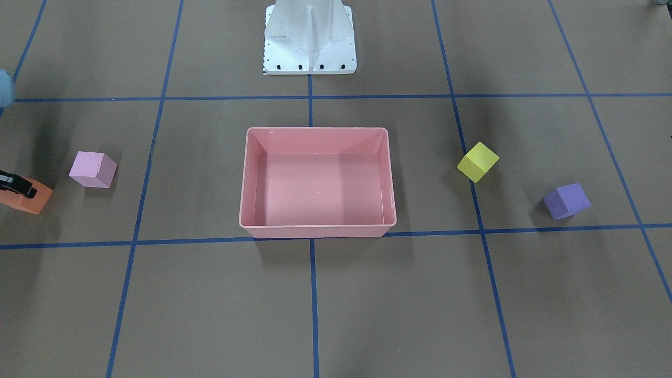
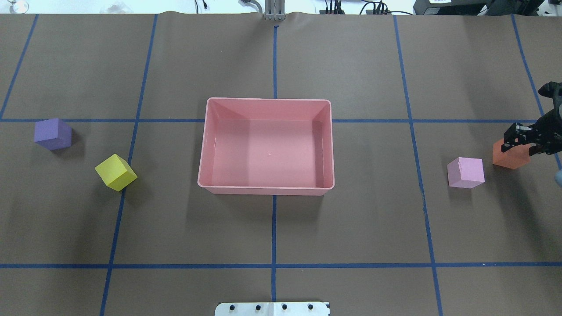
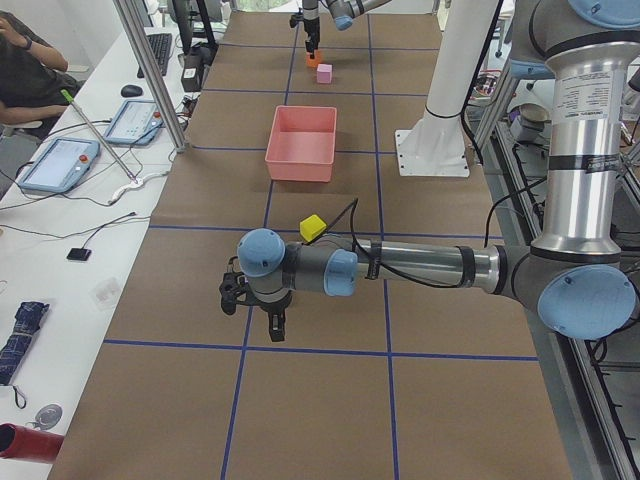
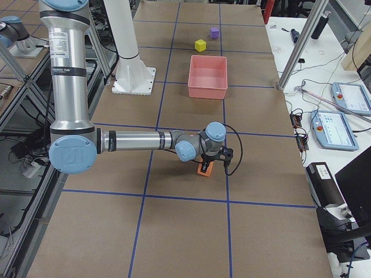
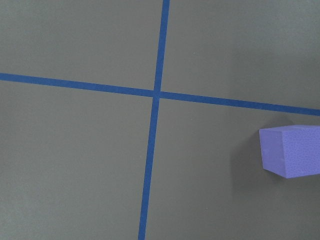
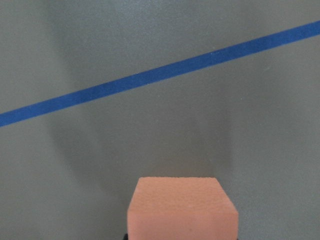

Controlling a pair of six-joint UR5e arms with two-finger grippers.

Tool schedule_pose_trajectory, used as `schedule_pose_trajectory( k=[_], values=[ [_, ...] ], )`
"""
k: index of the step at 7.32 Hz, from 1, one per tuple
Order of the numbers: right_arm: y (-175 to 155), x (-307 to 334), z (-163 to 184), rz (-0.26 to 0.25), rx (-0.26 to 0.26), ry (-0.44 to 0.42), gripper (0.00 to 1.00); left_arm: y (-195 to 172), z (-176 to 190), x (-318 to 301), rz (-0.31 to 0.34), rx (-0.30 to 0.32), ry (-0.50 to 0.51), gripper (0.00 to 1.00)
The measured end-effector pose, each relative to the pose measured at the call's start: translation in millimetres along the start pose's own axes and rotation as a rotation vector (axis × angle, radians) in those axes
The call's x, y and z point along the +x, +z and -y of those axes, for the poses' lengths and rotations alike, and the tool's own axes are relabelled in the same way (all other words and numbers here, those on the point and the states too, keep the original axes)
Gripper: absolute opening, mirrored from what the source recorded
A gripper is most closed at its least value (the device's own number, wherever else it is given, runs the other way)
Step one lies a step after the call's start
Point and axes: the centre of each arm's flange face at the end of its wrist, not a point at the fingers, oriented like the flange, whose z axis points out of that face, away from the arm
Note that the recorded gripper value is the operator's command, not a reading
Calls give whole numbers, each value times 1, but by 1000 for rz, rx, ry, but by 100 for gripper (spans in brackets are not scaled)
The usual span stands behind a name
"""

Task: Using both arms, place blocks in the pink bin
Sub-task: 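Carry orange cube into bin with right gripper while left reaches yellow cube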

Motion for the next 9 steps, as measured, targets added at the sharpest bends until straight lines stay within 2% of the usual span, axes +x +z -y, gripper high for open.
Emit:
schedule_pose_trajectory(
  k=[2,5,7,9],
  values=[
    [-41,-37,0,72,28,-13,0,-7,1,12,-17,11,17,100],
    [-118,-154,4,156,75,-1,0,-3,1,74,-73,12,-14,100],
    [-139,-259,-23,226,56,60,0,23,-9,143,-103,14,-115,100],
    [-136,-369,-71,274,30,100,0,52,-28,207,-88,4,-211,100]
  ],
)
